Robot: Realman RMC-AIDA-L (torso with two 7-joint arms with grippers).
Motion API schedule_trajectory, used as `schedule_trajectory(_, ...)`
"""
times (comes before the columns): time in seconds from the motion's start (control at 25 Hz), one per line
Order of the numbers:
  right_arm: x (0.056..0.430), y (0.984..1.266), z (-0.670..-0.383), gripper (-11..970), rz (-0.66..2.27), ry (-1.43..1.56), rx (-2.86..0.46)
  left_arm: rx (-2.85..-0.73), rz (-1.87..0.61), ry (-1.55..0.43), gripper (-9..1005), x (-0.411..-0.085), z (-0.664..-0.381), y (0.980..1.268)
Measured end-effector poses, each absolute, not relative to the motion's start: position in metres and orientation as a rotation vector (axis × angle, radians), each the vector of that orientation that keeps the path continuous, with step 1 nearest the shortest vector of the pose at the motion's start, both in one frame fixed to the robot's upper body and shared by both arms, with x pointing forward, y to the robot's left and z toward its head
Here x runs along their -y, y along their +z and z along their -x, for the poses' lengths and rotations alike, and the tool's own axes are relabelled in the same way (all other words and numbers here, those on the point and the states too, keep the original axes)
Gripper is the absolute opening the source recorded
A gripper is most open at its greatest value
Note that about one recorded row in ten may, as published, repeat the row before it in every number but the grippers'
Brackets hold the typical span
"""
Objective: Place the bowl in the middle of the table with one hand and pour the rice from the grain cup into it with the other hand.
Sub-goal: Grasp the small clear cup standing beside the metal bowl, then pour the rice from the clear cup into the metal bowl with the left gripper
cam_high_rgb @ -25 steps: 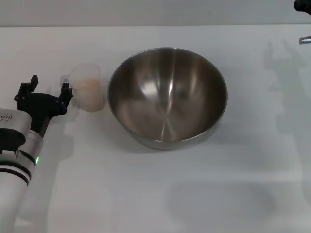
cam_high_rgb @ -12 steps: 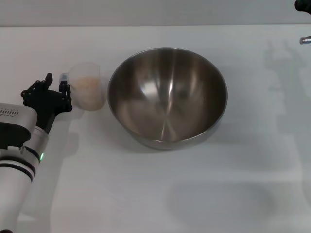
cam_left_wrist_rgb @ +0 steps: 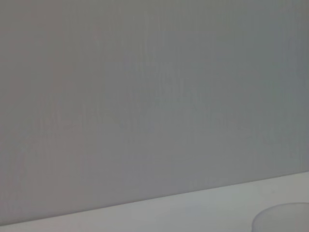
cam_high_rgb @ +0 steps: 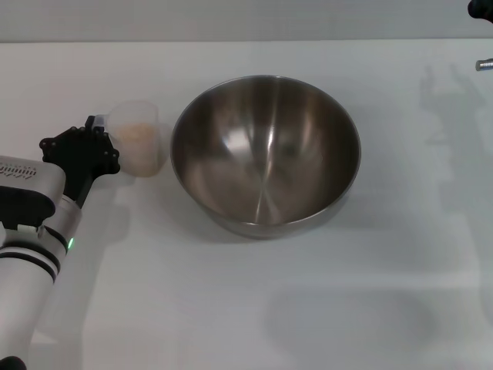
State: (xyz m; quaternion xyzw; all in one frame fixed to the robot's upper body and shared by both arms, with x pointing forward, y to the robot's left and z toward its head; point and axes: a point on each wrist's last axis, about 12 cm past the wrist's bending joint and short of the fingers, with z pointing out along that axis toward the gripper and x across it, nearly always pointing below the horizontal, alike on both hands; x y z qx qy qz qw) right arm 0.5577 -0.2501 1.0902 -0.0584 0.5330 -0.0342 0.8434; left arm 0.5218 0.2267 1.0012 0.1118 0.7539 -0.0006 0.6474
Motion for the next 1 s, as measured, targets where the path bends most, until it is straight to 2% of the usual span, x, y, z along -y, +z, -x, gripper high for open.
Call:
schedule_trajectory(0.08, 0.250, 1.090, -0.558, 374, 0.122, -0.074, -1.126, -1.692, -0.269, 0.003, 32, -0.225, -0.523, 1.004)
schedule_trajectory(0.24, 0.252, 1.090, -0.558, 374, 0.119, -0.079, -1.127, -1.579, -0.311, 0.037, 32, -0.223, -0.526, 1.017)
schedule_trajectory(0.28, 0.253, 1.090, -0.558, 374, 0.120, -0.082, -1.128, -1.483, -0.356, 0.089, 32, -0.221, -0.528, 1.028)
schedule_trajectory(0.44, 0.253, 1.090, -0.559, 374, 0.123, -0.085, -1.129, -1.341, -0.452, 0.200, 31, -0.214, -0.531, 1.044)
schedule_trajectory(0.64, 0.253, 1.090, -0.560, 374, 0.126, -0.089, -1.129, -1.077, -0.727, 0.421, 31, -0.192, -0.526, 1.060)
schedule_trajectory(0.72, 0.253, 1.091, -0.561, 374, 0.126, -0.089, -1.127, -1.030, -0.786, 0.459, 31, -0.187, -0.524, 1.061)
schedule_trajectory(0.76, 0.253, 1.091, -0.561, 374, 0.126, -0.089, -1.127, -0.917, -0.922, 0.554, 31, -0.176, -0.518, 1.061)
schedule_trajectory(1.0, 0.252, 1.092, -0.563, 374, 0.132, -0.086, -1.121, -0.680, -1.175, 0.774, 32, -0.156, -0.509, 1.057)
